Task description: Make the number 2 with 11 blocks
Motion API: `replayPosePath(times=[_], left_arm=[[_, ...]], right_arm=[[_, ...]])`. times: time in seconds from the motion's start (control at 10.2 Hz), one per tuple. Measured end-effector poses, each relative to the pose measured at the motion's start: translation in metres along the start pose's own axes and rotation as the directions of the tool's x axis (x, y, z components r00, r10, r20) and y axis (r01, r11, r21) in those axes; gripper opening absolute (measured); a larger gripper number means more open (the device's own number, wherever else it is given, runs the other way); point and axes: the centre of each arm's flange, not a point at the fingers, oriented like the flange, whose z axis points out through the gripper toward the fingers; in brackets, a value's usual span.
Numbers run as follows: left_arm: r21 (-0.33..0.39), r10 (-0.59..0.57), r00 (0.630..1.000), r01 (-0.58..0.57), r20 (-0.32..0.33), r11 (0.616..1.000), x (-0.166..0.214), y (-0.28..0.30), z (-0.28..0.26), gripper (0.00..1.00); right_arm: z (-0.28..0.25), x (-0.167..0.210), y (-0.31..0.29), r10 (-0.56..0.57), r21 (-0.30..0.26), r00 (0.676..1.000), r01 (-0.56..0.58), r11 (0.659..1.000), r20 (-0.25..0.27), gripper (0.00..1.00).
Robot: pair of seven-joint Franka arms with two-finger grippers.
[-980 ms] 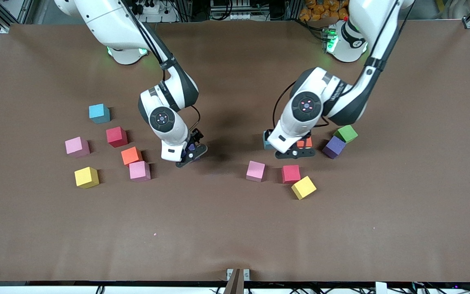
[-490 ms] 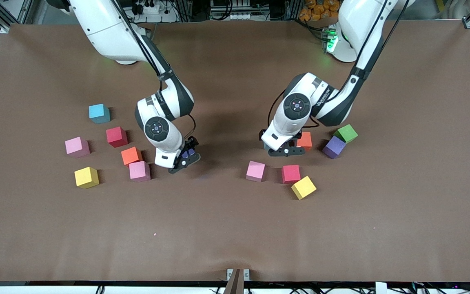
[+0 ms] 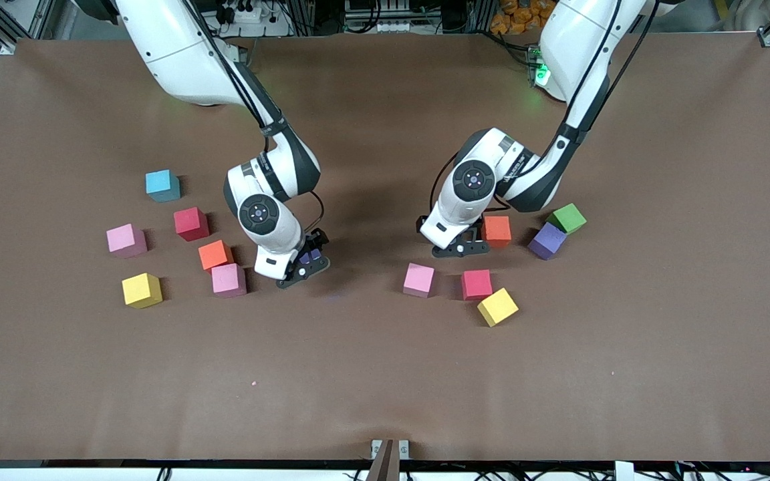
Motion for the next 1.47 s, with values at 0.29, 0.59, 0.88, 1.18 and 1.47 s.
replayPosePath(times=[0.29, 0.59, 0.88, 1.18, 1.47], left_arm=[[0.008, -0.010, 1.000, 0.010, 0.015, 1.000, 0.000, -0.001, 0.014, 0.90], [0.011, -0.076, 0.997, 0.075, 0.015, 0.997, -0.004, 0.002, 0.015, 0.59], [0.019, -0.127, 0.991, 0.127, 0.029, 0.992, -0.038, 0.027, 0.018, 0.55], [0.015, -0.122, 0.991, 0.122, 0.058, 0.992, -0.086, 0.059, 0.006, 0.55], [0.011, -0.074, 0.993, 0.073, 0.092, 0.997, -0.150, 0.097, -0.012, 0.55]], right_arm=[[-0.004, 0.003, 0.002, 0.004, 0.001, 1.000, -0.004, 1.000, -0.008, 1.00], [-0.003, 0.002, -0.003, 0.002, 0.003, 1.000, -0.002, 1.000, 0.009, 1.00], [-0.004, 0.001, -0.004, 0.014, 0.004, 1.000, -0.014, 1.000, 0.023, 0.86], [-0.014, 0.002, 0.000, 0.023, 0.006, 0.999, -0.023, 1.000, 0.025, 0.58], [-0.043, 0.001, 0.000, 0.018, 0.011, 0.999, -0.019, 1.000, 0.037, 0.58]])
